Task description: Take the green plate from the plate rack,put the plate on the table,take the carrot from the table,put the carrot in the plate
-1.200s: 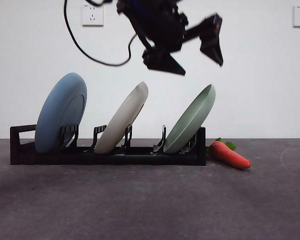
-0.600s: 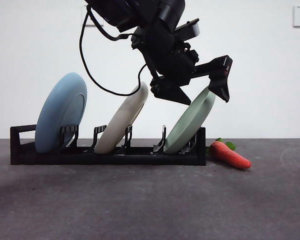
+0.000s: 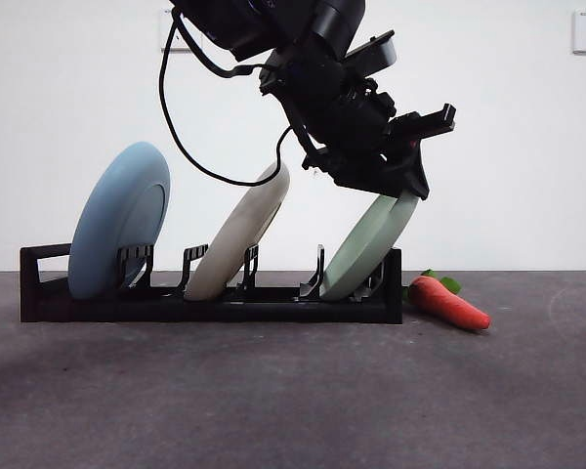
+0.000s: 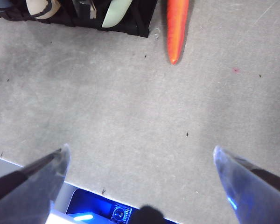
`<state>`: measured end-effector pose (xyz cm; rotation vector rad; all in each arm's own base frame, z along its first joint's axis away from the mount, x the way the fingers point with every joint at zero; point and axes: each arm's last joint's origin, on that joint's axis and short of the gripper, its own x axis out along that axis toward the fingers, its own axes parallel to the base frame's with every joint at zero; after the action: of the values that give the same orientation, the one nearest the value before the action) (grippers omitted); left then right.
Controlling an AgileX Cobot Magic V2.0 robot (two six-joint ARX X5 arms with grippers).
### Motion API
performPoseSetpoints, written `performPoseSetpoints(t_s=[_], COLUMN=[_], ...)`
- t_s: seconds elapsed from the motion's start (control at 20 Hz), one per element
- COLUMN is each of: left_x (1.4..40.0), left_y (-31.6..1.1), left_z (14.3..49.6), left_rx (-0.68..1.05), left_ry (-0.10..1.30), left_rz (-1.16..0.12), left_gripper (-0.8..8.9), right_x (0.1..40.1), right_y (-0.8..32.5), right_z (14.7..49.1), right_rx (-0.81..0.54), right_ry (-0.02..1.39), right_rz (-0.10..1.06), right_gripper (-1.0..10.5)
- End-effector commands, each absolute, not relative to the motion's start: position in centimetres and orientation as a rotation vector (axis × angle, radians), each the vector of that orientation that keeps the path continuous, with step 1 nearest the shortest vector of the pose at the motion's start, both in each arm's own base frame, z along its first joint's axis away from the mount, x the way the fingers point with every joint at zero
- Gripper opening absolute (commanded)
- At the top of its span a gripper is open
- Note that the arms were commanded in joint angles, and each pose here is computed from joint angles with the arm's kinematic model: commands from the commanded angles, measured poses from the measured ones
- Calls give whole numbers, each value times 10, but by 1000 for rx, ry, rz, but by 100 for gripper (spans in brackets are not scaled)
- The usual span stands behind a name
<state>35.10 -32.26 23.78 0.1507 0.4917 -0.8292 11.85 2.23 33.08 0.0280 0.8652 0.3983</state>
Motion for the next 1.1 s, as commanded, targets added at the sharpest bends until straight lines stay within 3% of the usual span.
performPoseSetpoints(t_s=[0.05,0.55,1.1], left_x=[351,348,342], left_y=[-325,-326,-316], left_z=[235,240,299], left_rx=[145,39,-1], left_ry=[497,531,452], left_rz=[-861,-936,-930], left_gripper=[22,-8,-7], right_x=[119,119,120], right_y=[23,23,23], right_z=[332,332,333], right_rx=[31,31,30], right_ry=[855,854,844], right_rz=[396,396,397], right_gripper=[658,658,658])
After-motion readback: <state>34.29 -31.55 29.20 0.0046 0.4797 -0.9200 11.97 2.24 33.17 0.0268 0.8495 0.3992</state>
